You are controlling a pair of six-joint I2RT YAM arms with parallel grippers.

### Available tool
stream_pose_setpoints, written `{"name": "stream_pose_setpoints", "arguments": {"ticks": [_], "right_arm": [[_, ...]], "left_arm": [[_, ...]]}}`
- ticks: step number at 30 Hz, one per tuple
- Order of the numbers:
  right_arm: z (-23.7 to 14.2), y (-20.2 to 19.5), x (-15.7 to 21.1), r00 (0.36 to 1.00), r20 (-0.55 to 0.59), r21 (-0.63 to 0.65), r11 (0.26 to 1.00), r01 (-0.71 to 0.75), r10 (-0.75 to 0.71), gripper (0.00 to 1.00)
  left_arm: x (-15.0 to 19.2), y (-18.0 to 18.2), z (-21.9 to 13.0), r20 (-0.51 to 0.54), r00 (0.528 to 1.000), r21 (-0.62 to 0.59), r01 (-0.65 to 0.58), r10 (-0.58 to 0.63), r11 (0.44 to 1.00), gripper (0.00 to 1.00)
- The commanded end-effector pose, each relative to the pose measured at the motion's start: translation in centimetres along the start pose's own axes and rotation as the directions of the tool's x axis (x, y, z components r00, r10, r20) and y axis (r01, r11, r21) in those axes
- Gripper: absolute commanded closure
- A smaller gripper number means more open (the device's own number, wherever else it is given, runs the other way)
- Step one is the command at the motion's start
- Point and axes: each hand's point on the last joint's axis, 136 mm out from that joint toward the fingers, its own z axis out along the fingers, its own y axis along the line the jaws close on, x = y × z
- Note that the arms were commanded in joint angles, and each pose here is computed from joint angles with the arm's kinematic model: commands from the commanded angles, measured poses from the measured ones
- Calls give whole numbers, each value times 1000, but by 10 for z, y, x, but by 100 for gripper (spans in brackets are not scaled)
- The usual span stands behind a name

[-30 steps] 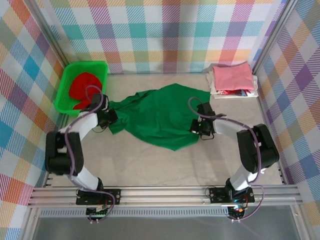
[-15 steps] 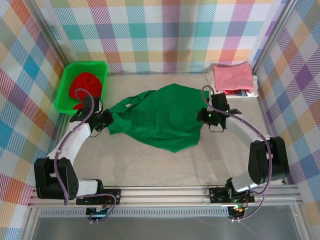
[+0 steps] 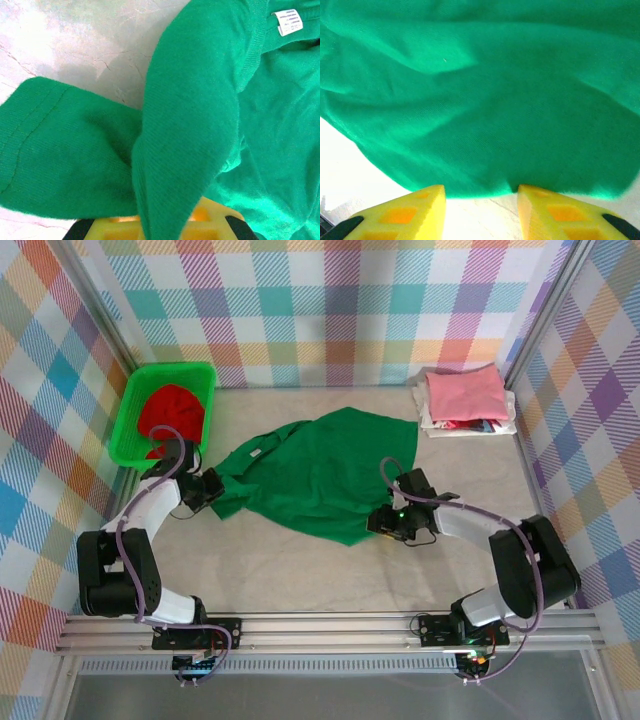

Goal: Fold and stack the t-shirts

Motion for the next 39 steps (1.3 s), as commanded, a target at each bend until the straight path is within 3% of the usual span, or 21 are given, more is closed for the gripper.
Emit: {"name": "stream_pose_setpoints", "arguments": {"ticks": [1,12,13,15,16,20,25,31,34,39], "right_arm": [[9,21,-11,999,23,-90,996,-20,22,55],[33,13,-11,997,-4,-59,995,-83,83,48],[34,13,-13,997,-1,-58,996,-73,73,51],[36,16,-20,998,15,-55,997,-56,57,76],[34,18,-25,998,34,-57,997,-46,48,84],[-2,37,-45,985,173,-71,997,28,-15,100],[-59,42,-39,956,259,6,990,141,-137,100],[-144,64,-22,890,401,0,972,235,-215,100],[-201,86,-13,838,485,-18,955,298,-252,100],[-295,120,3,723,623,-20,918,397,-299,100]], "left_arm": [[-3,-6,-14,17,1000,24,-11,11,1000,100],[-1,-3,-21,56,998,23,-17,16,1000,100],[-1,-2,-21,61,998,22,-19,18,1000,100],[1,1,-20,64,998,14,-24,23,1000,100],[1,1,-20,62,998,15,-23,22,1000,100],[0,-11,-40,94,994,65,-55,48,996,100],[-3,-5,-91,218,970,7,-110,106,994,100],[9,-27,-156,285,947,100,-182,147,978,100],[12,-47,-217,379,911,158,-237,163,959,100],[20,-87,-349,576,803,260,-355,151,898,100]]}}
